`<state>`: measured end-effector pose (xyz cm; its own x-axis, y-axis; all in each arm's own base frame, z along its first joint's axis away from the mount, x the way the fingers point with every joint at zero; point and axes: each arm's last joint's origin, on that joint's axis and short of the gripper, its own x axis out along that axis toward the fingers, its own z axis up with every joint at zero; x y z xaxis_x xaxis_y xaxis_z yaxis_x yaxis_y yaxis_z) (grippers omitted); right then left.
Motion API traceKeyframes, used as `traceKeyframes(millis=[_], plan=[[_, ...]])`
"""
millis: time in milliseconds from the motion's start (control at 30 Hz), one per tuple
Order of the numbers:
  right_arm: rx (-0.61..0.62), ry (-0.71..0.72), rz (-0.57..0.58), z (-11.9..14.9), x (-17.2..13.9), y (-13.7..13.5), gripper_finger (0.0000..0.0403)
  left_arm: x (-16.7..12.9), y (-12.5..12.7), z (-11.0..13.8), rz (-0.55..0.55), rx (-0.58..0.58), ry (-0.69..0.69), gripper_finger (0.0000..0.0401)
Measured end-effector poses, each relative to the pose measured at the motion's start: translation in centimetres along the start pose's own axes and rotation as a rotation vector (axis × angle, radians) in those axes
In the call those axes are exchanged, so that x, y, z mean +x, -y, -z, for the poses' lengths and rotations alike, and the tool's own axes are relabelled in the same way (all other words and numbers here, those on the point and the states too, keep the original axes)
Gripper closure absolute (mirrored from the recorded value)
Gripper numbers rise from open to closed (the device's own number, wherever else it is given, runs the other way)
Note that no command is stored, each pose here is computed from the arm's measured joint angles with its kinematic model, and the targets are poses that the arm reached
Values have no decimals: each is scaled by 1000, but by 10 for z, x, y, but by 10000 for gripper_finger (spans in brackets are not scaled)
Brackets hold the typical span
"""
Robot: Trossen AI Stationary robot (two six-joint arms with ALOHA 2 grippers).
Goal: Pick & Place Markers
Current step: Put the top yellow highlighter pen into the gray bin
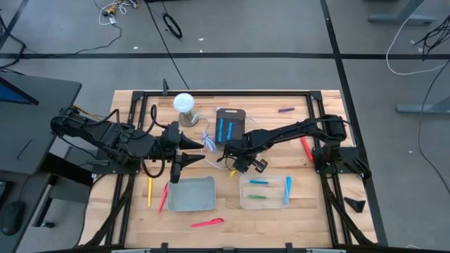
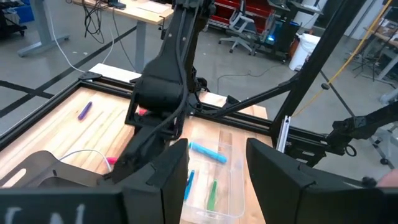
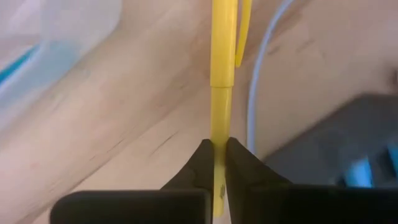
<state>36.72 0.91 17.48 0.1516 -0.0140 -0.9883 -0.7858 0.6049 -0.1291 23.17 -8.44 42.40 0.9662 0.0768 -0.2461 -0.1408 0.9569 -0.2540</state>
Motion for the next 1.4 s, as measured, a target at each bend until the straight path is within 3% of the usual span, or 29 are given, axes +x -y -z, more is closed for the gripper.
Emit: traceKeyframes(millis=[233, 500, 633, 1067, 1400], plan=[[159, 14, 12, 8, -45, -14, 393, 0, 0, 0, -2, 3, 3, 231], [373, 156, 113, 23, -116, -35, 402, 0, 0, 0, -2, 1, 5, 231], [428, 210, 151, 30, -138, -42, 403, 0, 0, -1, 0, -3, 13, 231], [431, 215, 153, 32, -142, -46, 399, 2, -3, -5, -13, -30, 41, 231], [461, 227, 138, 31, -142, -46, 361, 2, -3, -5, -14, -26, 40, 231]])
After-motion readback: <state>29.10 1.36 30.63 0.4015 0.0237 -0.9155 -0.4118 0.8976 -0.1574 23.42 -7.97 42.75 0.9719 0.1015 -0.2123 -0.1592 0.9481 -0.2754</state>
